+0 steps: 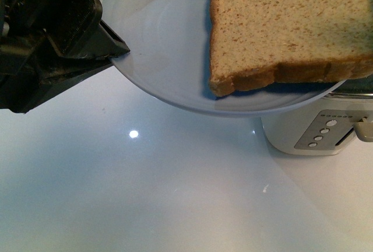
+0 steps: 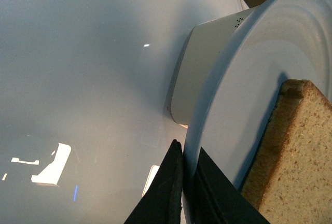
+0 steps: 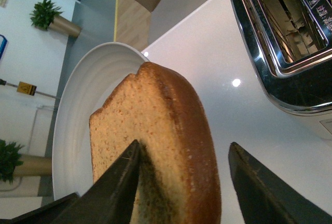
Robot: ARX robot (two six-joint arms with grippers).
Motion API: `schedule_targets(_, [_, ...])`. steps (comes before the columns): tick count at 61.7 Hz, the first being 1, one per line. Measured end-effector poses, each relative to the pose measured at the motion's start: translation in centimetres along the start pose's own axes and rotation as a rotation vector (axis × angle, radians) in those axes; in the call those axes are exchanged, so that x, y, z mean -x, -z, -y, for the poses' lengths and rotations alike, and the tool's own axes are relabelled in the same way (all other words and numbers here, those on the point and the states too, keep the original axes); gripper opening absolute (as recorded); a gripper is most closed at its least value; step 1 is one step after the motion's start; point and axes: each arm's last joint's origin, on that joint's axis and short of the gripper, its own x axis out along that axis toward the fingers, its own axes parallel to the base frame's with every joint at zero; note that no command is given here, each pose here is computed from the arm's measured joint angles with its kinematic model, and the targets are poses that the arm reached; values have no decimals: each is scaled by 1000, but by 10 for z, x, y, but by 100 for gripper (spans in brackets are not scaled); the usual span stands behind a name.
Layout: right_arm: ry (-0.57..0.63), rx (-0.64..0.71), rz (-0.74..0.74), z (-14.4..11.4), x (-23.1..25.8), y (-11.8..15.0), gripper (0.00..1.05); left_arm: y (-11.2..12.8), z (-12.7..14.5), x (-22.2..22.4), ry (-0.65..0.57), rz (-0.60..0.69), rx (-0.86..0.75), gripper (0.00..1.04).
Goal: Left arm holds plate, right arm toasts bread
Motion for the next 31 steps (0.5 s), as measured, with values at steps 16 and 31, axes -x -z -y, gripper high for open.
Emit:
schedule_targets(16, [-15, -11, -8, -2, 0, 1, 6, 0, 0, 0, 0, 0, 0, 3])
schedule_targets(31, [-24, 3, 14, -7, 8, -7, 3, 0, 0, 0, 0, 0, 0, 3])
